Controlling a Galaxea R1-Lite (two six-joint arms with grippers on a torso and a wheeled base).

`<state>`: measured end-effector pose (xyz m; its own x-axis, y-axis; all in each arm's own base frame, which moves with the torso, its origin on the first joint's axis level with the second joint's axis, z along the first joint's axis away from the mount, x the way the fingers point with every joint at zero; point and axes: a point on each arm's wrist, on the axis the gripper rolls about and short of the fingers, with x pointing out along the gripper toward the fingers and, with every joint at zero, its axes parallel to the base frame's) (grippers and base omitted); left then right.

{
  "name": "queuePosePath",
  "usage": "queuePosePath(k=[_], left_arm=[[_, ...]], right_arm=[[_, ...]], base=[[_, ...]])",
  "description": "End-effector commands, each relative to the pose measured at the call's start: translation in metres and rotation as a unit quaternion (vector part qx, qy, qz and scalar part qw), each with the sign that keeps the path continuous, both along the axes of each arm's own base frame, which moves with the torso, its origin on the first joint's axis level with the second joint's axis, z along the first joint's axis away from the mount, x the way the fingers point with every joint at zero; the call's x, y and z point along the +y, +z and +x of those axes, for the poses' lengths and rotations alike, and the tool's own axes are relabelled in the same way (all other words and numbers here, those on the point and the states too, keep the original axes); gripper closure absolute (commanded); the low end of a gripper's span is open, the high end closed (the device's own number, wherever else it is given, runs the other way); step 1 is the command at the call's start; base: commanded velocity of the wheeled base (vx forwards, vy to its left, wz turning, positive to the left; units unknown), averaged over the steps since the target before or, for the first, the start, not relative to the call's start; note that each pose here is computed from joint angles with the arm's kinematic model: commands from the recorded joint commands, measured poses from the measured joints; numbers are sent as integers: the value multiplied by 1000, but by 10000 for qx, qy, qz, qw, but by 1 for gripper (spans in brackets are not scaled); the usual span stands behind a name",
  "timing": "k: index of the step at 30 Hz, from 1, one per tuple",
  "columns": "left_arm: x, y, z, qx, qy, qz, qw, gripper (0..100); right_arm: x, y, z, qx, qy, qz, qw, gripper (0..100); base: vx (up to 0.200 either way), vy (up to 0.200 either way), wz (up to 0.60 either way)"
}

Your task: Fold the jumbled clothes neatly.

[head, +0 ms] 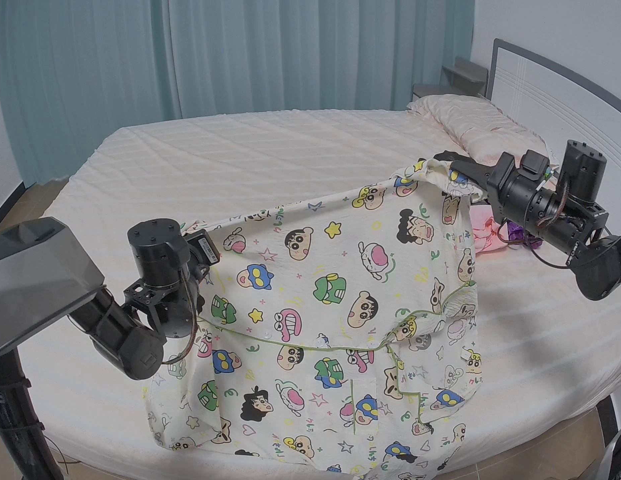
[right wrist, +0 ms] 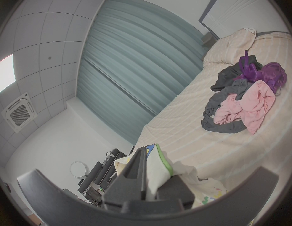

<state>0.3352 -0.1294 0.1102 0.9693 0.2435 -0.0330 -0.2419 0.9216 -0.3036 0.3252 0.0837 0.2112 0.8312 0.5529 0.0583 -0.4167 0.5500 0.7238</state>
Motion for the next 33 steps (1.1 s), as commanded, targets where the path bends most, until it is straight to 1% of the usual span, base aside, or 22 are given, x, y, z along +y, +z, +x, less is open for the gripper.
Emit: queuePosePath(k=[1, 6, 7, 8, 9, 13, 15, 16, 18, 19, 21, 26, 29, 31, 32, 33], left_arm=[[-5, -26, 21, 189, 52, 78, 9998, 100], [-7, -34, 38, 330, 106, 129, 9993, 100], [-8, -37, 44, 365, 129, 143, 9991, 100], [-9, -40, 47, 393, 137, 155, 9990, 100], [-10, -43, 50, 415, 137, 164, 9989, 0], [-10, -51, 56, 549, 160, 218, 9981, 0], [-8, -58, 60, 678, 206, 268, 9971, 0], [-6, -60, 61, 695, 228, 279, 9969, 0], [1, -63, 67, 701, 332, 307, 9965, 0], [1, -63, 68, 694, 339, 304, 9966, 0], [6, -57, 76, 577, 423, 259, 9971, 0], [15, -53, 85, 644, 545, 352, 9958, 0], [29, -49, 95, 876, 669, 632, 9919, 0], [33, -40, 102, 791, 734, 667, 9919, 0], [33, -40, 102, 791, 734, 667, 9919, 0], [36, -33, 106, 721, 776, 640, 9923, 0]], right_arm=[[7, -33, 26, 386, -71, -88, 9992, 100], [11, -47, 41, 498, -109, -116, 9986, 100], [14, -57, 47, 601, -125, -143, 9980, 100], [15, -61, 51, 601, -125, -143, 9980, 100], [17, -63, 56, 577, -125, -114, 9982, 0], [20, -75, 67, 637, -148, -100, 9978, 0], [25, -89, 75, 758, -233, -129, 9968, 0], [27, -93, 78, 779, -287, -138, 9965, 0], [32, -101, 86, 753, -547, -137, 9956, 0], [32, -102, 87, 745, -578, -136, 9955, 0], [36, -110, 93, 688, -754, -112, 9947, 0], [35, -116, 94, 672, -861, -106, 9940, 0], [30, -118, 89, 766, -899, -154, 9929, 0], [27, -116, 85, 784, -914, -166, 9926, 0], [27, -116, 85, 784, -914, -166, 9926, 0], [22, -115, 82, 821, -937, -175, 9920, 0]], base=[[0, 0, 0], [0, 0, 0], [0, 0, 0], [0, 0, 0], [0, 0, 0], [0, 0, 0], [0, 0, 0], [0, 0, 0], [0, 0, 0], [0, 0, 0], [0, 0, 0], [0, 0, 0], [0, 0, 0], [0, 0, 0], [0, 0, 0], [0, 0, 0]])
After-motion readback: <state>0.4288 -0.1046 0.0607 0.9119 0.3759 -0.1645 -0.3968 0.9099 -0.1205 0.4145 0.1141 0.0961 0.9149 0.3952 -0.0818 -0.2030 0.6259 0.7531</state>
